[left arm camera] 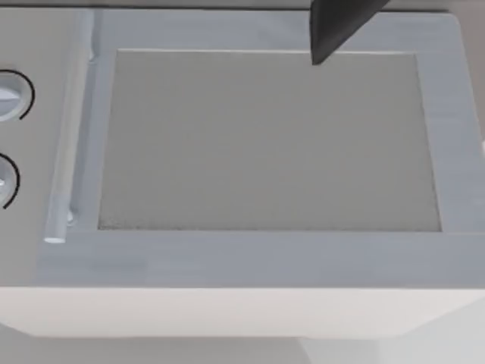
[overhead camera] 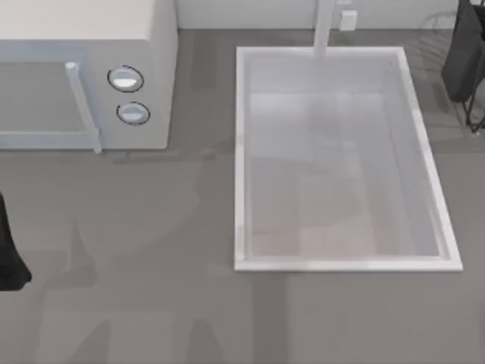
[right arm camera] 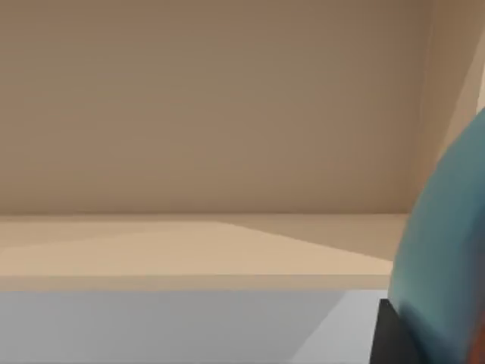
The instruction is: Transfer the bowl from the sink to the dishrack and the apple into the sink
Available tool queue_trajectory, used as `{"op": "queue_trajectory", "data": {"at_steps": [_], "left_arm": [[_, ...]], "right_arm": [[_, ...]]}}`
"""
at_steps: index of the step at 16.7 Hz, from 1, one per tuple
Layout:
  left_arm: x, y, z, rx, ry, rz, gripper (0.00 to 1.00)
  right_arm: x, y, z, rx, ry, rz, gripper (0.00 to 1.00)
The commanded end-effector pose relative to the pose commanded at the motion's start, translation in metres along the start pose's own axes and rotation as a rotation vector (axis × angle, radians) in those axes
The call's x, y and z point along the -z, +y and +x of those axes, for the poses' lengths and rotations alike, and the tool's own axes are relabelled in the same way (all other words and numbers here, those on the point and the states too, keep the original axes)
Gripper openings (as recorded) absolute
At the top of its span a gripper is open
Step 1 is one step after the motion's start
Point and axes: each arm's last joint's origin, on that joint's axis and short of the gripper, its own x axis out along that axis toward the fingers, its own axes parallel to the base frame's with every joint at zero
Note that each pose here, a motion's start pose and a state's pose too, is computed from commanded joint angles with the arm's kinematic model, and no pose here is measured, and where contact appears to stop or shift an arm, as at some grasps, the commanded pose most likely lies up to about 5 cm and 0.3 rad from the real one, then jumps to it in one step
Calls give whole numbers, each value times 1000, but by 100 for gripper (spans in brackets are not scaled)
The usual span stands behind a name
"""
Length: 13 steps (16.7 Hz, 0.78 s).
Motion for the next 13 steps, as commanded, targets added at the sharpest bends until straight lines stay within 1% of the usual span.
{"op": "queue_trajectory", "data": {"at_steps": [2, 5, 9, 13], "left_arm": [[0, 0, 0, 0, 0, 0, 100], [0, 0, 0, 0, 0, 0, 100], [0, 0, 0, 0, 0, 0, 100], [0, 0, 0, 0, 0, 0, 100]], "right_arm": [[8, -2, 9, -3, 3, 1, 0], [36, -9, 35, -1, 4, 2, 0], [98, -15, 74, 4, -6, -4, 0], [161, -9, 95, 3, -14, -8, 0]]}}
